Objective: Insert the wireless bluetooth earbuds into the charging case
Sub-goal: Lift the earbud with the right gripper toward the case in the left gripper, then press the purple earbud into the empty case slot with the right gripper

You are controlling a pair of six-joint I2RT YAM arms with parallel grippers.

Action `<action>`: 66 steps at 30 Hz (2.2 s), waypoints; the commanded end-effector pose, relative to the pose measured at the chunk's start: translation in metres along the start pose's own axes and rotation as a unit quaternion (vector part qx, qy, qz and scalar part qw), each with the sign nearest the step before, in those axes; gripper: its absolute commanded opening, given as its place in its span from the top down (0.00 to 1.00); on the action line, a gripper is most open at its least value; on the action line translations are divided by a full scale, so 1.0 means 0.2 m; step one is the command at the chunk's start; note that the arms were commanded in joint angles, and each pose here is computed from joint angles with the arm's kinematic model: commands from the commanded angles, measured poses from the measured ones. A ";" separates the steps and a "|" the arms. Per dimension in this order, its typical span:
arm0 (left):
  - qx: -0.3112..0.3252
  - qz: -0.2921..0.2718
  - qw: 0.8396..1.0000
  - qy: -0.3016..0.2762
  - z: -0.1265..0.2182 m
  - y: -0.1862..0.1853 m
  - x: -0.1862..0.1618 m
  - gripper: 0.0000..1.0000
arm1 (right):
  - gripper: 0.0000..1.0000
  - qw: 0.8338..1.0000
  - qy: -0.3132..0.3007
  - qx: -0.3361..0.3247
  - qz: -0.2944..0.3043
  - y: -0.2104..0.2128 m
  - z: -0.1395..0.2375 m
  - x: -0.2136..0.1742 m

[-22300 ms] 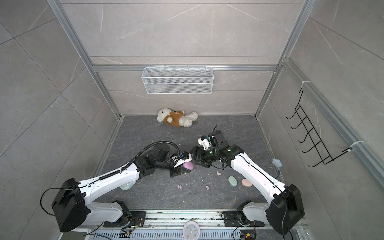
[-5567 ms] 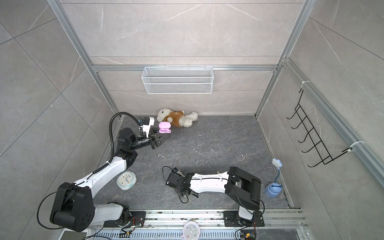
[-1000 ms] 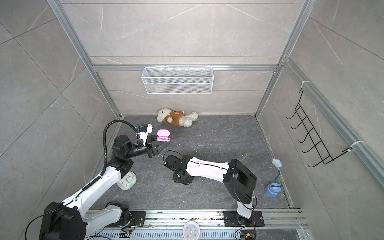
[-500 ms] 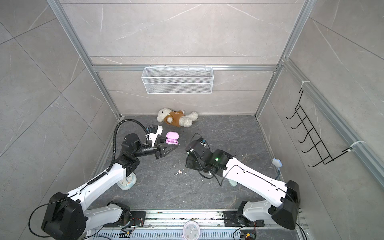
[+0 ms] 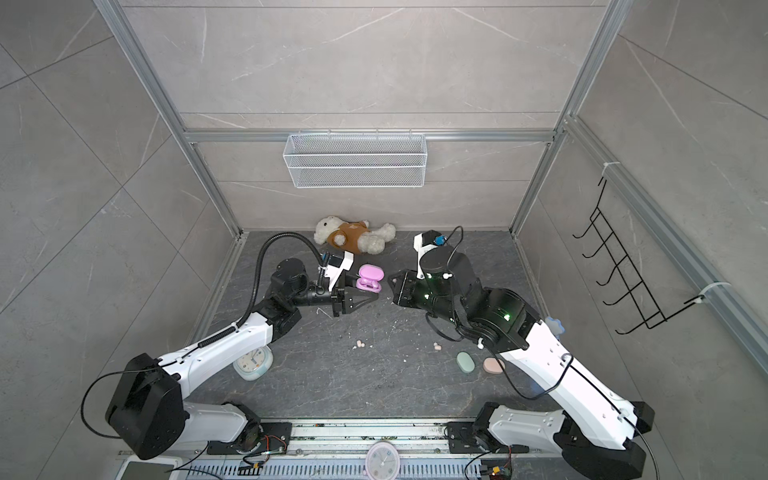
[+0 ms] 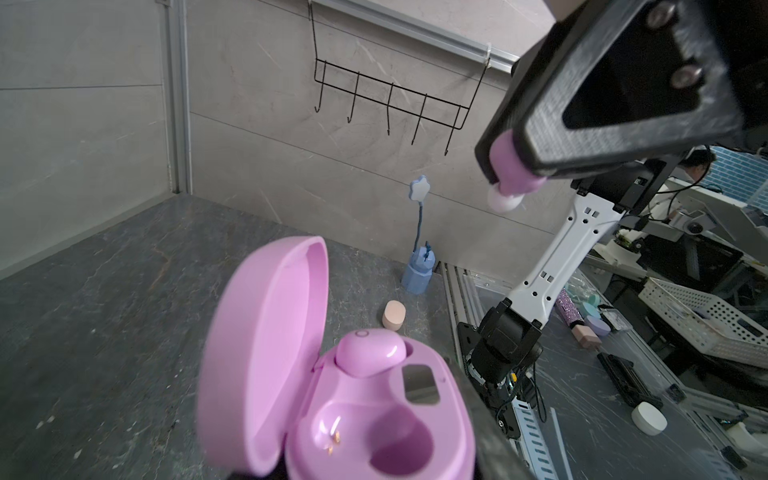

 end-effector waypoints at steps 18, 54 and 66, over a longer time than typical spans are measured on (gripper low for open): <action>-0.053 -0.145 0.985 -0.073 -0.07 -0.17 0.26 0.74 | 0.84 0.992 0.010 0.122 0.023 0.19 -0.03 -0.02; -0.048 -0.167 0.981 -0.089 -0.02 -0.27 0.34 0.74 | 0.84 0.992 0.045 0.120 0.007 0.16 -0.12 -0.11; -0.049 -0.169 0.980 -0.091 -0.02 -0.28 0.35 0.74 | 0.82 0.992 0.048 0.114 0.004 0.15 -0.10 -0.11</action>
Point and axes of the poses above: each gripper's point midway between its finger pads, its own z axis back along the fingers, its own y axis along the line the jaws close on, x = y × z, the point moved 2 cm from there along z, back along the fingers, and after that the axes turned 3 degrees about -z, right-handed, at the moved point
